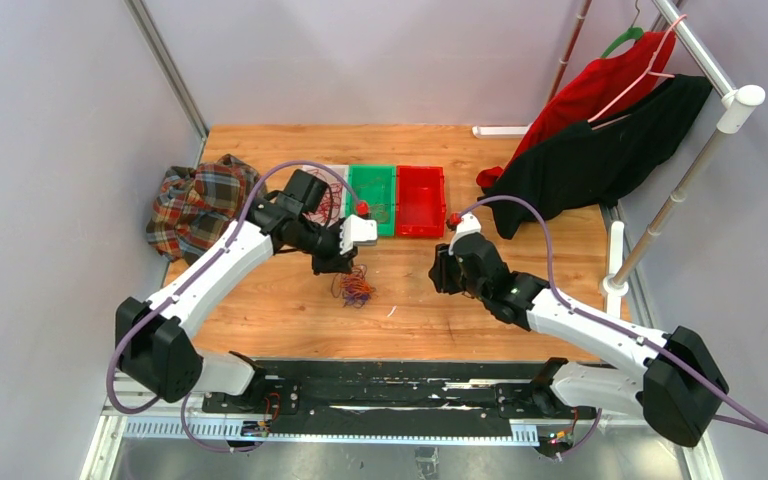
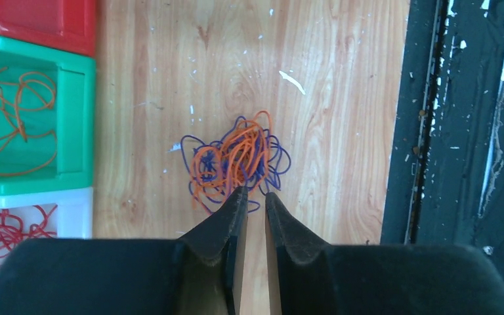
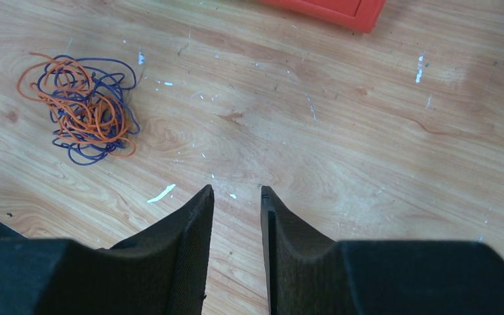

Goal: Untangle the cables

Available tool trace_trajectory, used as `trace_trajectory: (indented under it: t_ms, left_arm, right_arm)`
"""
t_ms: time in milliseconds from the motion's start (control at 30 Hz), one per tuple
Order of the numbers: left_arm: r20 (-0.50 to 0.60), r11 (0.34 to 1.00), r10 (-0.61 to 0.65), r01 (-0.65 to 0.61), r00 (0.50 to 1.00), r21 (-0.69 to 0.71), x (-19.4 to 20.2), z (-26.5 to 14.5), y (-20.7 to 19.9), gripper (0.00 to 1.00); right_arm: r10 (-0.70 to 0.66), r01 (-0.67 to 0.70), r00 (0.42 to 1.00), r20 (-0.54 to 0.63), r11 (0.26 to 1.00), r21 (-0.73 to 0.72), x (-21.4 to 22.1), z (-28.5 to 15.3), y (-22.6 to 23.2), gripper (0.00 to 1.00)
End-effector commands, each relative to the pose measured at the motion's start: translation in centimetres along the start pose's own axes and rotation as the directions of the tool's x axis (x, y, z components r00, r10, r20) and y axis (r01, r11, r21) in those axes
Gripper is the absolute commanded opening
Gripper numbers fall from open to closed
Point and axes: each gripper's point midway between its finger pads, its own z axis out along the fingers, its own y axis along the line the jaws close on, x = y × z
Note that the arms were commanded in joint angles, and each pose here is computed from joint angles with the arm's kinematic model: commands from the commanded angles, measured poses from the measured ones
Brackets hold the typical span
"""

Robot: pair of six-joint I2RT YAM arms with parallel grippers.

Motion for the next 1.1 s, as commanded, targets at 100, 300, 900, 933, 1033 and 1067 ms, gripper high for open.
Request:
trace_trajectory:
  t_ms: [100,300,900,933,1033,1067]
  left_arm:
    - [-0.057,0.999,-0.035,0.037,0.998,0.034,1.2,0.1,-1.1,0.12]
    - [-0.051,0.996,0.004,0.001,0.999,0.089,1.9,0.9,-2.2,0.49]
    - [-0.236,0.994,0.071,-0.090,0.969,-0.069,4.0,4.1,3.1,0.06]
    - [-0.225,0.995,0.071,-0.084,0.972,-0.050,3.6,3.5,2.3,0.04]
    - [-0.158,0.998,0.059,-0.061,0.986,-0.011,1.6,1.8,0.4,0.03]
    - [-0.138,0.999,0.051,-0.052,0.989,-0.003,0.9,1.2,-0.2,0.02]
  right_arm:
    - [0.011,-0.010,0.999,0.041,0.999,-0.033,-1.7,-0.2,1.3,0.34]
    - [0.009,-0.009,0.999,0.043,1.000,-0.013,-1.4,-0.3,0.8,0.44]
    - [0.010,-0.010,0.999,0.042,1.000,-0.003,-1.3,0.1,0.8,0.30]
    - [0.010,-0.010,0.999,0.044,1.000,-0.006,-1.4,0.1,0.8,0.29]
    - [0.012,-0.010,0.999,0.053,1.000,-0.023,-1.8,0.1,1.2,0.28]
    - [0.013,-0.011,0.998,0.060,0.999,-0.031,-2.1,0.1,1.4,0.28]
